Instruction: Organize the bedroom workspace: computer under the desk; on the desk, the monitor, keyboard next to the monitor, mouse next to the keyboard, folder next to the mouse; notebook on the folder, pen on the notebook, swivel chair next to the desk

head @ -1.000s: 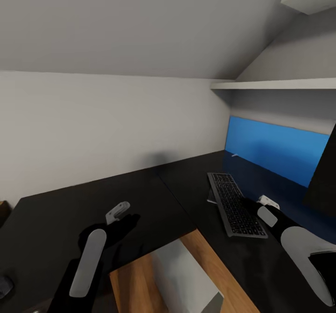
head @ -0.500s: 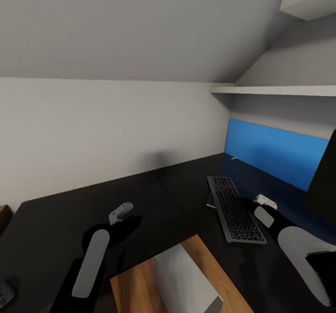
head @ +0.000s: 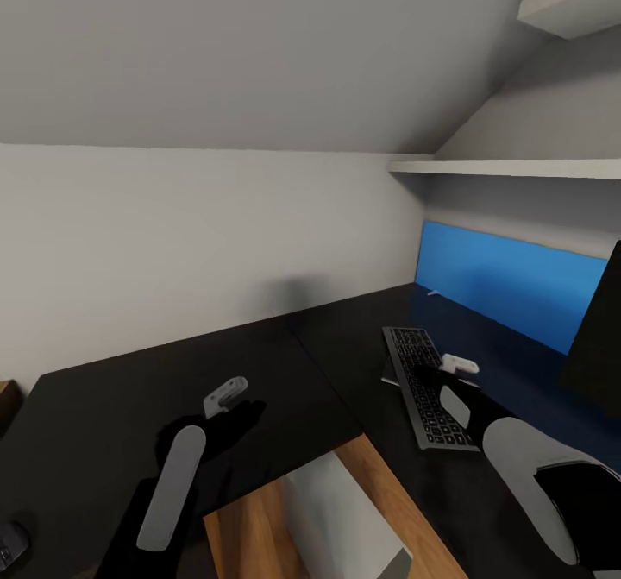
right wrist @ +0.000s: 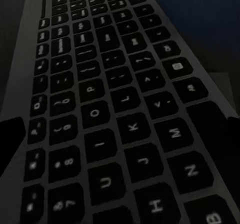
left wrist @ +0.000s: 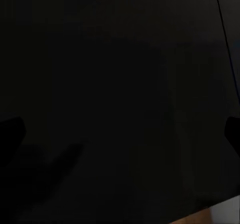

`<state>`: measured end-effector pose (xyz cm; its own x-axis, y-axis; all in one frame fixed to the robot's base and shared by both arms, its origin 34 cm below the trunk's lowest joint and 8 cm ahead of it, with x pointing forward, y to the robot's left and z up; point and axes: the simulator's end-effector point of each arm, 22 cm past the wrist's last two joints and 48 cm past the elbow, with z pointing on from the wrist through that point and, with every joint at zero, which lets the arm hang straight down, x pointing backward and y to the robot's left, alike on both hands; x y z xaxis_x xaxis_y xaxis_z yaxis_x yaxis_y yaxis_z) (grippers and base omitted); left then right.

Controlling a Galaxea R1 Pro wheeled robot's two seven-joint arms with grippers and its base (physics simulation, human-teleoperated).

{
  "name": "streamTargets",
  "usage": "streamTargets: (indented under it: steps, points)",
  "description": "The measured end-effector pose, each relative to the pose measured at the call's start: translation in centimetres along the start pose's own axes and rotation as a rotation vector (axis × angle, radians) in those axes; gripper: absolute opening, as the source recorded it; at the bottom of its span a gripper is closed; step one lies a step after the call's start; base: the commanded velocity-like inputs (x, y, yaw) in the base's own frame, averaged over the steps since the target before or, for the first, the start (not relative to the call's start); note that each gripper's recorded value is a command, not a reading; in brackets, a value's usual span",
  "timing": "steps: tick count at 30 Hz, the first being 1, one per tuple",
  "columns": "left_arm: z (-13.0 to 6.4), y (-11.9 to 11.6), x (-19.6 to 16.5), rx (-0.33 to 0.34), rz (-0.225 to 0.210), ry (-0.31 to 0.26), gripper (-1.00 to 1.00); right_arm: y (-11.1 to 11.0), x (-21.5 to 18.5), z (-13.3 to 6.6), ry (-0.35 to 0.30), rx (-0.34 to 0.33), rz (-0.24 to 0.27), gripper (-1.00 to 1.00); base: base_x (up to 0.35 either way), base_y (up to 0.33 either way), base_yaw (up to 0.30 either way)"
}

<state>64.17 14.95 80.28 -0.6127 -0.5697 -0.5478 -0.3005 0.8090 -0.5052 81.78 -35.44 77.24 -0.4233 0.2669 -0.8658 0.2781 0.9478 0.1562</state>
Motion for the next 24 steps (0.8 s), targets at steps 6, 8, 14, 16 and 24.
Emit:
streamTargets:
  steps: [6,8,14,16,24]
  points:
    - [0.0,-0.6,0.4,0.004,0.021,0.002,1.00,0.0,-0.5,0.0,-0.023,0.001,-0.013,1.00,0.050,0.000,0.000]
    - [0.0,-0.6,0.4,0.005,0.023,0.003,1.00,0.0,-0.7,0.0,-0.031,0.002,-0.014,1.00,0.149,0.000,0.000]
    - [-0.2,-1.1,0.4,0.012,0.031,-0.001,1.00,-0.1,-0.9,0.0,-0.042,0.004,-0.031,1.00,0.071,0.000,0.000]
    - [-0.3,-1.8,0.9,0.023,0.053,0.002,1.00,-0.1,-1.0,0.0,-0.048,0.005,-0.035,1.00,0.016,0.000,0.000]
    - [-0.3,-2.7,1.3,0.036,0.069,0.001,1.00,-0.4,-1.2,0.0,-0.054,0.008,-0.038,1.00,0.158,0.000,0.000]
